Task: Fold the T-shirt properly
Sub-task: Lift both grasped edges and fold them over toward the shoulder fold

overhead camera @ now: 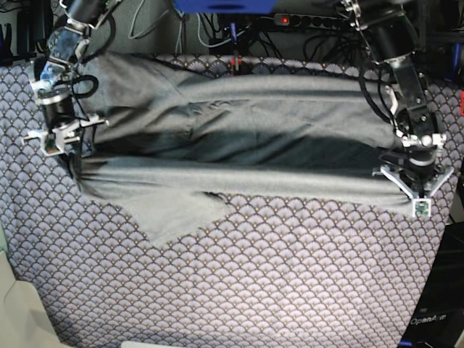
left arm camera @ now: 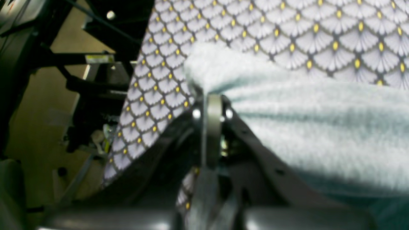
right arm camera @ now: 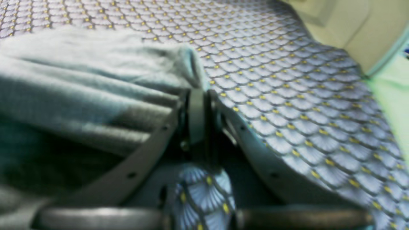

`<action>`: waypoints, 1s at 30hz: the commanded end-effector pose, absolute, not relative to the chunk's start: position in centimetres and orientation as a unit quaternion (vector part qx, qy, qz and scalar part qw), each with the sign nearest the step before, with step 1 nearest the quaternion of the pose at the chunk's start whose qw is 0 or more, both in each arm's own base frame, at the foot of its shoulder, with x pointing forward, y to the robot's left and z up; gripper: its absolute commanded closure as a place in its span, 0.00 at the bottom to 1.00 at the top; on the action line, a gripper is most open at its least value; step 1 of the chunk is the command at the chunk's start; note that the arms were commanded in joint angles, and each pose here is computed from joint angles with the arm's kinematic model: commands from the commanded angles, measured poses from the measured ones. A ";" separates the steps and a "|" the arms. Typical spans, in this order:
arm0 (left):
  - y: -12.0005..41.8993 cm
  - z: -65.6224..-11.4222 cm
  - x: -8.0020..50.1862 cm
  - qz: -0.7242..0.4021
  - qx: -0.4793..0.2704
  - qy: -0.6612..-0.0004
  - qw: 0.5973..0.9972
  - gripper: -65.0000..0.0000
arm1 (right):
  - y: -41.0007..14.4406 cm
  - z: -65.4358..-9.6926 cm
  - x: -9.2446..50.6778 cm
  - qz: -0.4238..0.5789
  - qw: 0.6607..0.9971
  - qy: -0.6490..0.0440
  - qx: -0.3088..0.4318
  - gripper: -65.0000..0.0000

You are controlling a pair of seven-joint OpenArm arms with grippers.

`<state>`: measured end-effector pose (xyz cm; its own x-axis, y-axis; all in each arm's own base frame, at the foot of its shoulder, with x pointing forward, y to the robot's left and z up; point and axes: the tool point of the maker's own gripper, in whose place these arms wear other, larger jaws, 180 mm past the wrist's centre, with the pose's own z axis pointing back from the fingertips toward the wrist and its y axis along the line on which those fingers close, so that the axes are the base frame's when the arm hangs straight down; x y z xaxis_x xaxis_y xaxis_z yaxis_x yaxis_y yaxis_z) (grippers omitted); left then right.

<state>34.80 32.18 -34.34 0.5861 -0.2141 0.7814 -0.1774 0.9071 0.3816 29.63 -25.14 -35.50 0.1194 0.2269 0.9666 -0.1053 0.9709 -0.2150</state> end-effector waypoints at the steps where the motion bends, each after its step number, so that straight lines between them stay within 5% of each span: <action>1: 33.0 -31.9 35.4 -0.010 0.235 -0.481 0.844 1.00 | -25.8 -33.1 29.9 0.113 0.719 -0.683 -0.060 1.00; 22: 33.8 -36.4 26.3 -0.007 0.248 -0.409 0.878 1.00 | -26.1 -35.8 21.3 0.088 0.761 -0.641 -0.045 1.00; 30: 31.6 -38.9 24.9 -0.052 0.184 -0.380 0.905 1.00 | -25.7 -37.2 19.0 0.079 0.780 -0.619 -0.040 1.00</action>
